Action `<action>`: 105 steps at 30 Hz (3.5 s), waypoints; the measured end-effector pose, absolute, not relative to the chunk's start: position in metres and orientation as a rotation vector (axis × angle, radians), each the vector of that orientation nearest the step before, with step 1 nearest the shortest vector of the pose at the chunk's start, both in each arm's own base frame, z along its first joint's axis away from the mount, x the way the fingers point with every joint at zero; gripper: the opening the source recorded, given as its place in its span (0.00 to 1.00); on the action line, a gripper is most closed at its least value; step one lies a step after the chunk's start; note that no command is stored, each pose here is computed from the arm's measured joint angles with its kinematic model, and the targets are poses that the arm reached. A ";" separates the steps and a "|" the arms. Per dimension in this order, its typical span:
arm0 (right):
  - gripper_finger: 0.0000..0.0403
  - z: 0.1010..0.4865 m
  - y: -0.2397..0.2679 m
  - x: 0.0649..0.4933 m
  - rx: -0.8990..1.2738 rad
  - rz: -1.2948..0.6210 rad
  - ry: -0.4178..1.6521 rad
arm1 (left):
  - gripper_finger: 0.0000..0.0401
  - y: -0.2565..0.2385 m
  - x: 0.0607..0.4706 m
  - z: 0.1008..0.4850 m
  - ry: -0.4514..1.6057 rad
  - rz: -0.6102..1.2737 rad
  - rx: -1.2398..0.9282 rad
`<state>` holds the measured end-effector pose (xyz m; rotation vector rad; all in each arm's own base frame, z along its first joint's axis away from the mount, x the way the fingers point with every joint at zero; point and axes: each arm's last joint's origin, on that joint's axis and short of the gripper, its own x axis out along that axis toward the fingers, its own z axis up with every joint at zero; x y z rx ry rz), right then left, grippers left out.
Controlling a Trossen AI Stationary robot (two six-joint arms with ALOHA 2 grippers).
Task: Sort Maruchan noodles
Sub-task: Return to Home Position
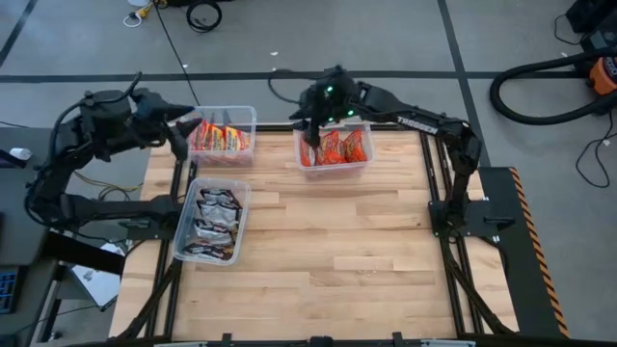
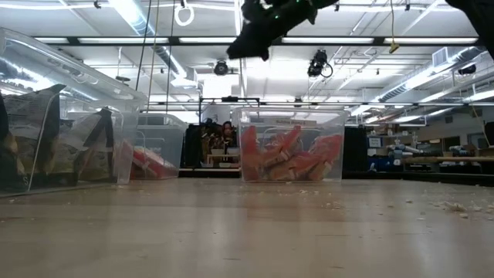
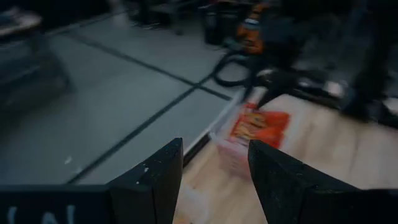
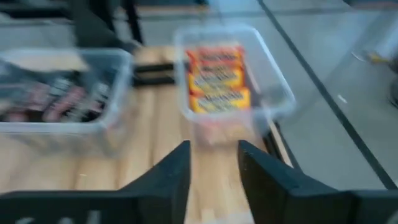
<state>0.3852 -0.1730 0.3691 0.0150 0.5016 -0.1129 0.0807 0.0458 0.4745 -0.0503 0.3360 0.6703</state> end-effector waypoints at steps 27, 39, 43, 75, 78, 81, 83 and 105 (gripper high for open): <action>0.08 0.276 -0.080 0.179 0.009 -0.009 0.175 | 0.47 0.052 0.178 0.315 0.200 0.347 -0.250; 0.09 0.204 -0.058 0.134 0.031 -0.025 -0.024 | 0.47 0.024 0.167 0.242 0.094 0.120 -0.053; 0.10 0.187 -0.052 0.116 0.066 0.002 -0.146 | 0.47 0.017 0.148 0.218 -0.012 0.086 -0.040; 0.12 0.193 -0.049 0.094 0.070 0.165 -0.190 | 0.47 0.003 0.101 0.179 -0.113 -0.122 -0.212; 0.12 0.193 -0.049 0.094 0.070 0.163 -0.190 | 0.47 0.003 0.101 0.179 -0.113 -0.122 -0.212; 0.12 0.193 -0.049 0.094 0.070 0.163 -0.190 | 0.47 0.003 0.101 0.179 -0.113 -0.122 -0.214; 0.12 0.193 -0.049 0.094 0.070 0.163 -0.190 | 0.47 0.003 0.101 0.179 -0.113 -0.122 -0.214; 0.12 0.193 -0.049 0.094 0.070 0.163 -0.190 | 0.47 0.003 0.101 0.179 -0.113 -0.122 -0.214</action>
